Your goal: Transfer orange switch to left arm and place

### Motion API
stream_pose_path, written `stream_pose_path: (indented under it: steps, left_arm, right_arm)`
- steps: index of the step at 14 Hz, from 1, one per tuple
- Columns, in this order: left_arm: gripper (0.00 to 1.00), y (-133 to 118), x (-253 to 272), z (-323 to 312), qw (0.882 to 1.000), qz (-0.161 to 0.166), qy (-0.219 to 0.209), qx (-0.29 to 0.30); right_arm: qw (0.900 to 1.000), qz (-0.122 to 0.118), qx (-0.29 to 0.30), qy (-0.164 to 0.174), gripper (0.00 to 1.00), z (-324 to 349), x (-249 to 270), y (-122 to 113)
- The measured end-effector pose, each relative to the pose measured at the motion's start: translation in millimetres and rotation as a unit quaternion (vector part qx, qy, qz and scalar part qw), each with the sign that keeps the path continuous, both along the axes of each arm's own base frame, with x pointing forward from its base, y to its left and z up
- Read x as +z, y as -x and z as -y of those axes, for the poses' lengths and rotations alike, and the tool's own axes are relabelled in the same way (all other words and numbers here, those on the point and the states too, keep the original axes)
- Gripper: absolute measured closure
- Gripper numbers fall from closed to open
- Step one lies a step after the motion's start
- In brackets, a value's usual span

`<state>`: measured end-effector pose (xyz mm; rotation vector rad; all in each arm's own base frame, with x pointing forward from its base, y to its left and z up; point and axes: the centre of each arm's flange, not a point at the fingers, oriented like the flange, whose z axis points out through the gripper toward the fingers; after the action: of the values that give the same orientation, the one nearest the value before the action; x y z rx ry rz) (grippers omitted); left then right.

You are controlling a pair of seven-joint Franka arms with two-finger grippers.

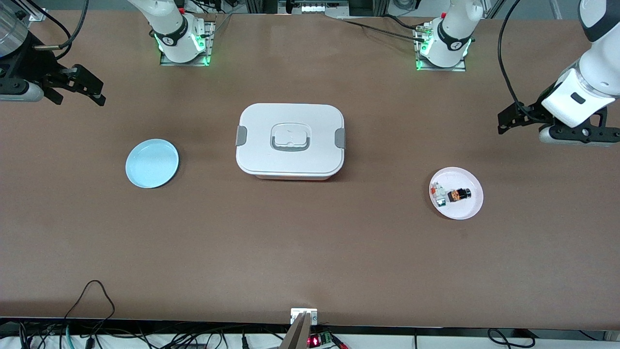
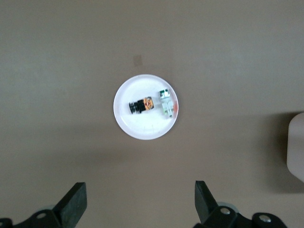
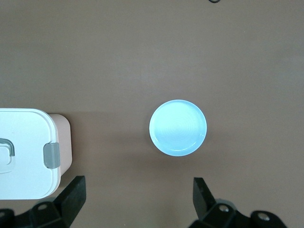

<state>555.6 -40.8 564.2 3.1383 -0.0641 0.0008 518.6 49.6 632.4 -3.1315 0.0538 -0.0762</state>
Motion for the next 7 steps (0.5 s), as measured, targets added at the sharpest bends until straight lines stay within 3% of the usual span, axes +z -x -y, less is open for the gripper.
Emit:
stream_pose_path:
  steps: [7]
  left_arm:
    - [0.00, 2.0, -10.1, 11.8, 1.000, -0.006, -0.001, -0.011]
  right_arm:
    - [1.000, 0.000, 0.000, 0.000, 0.00, 0.0, 0.0, 0.0]
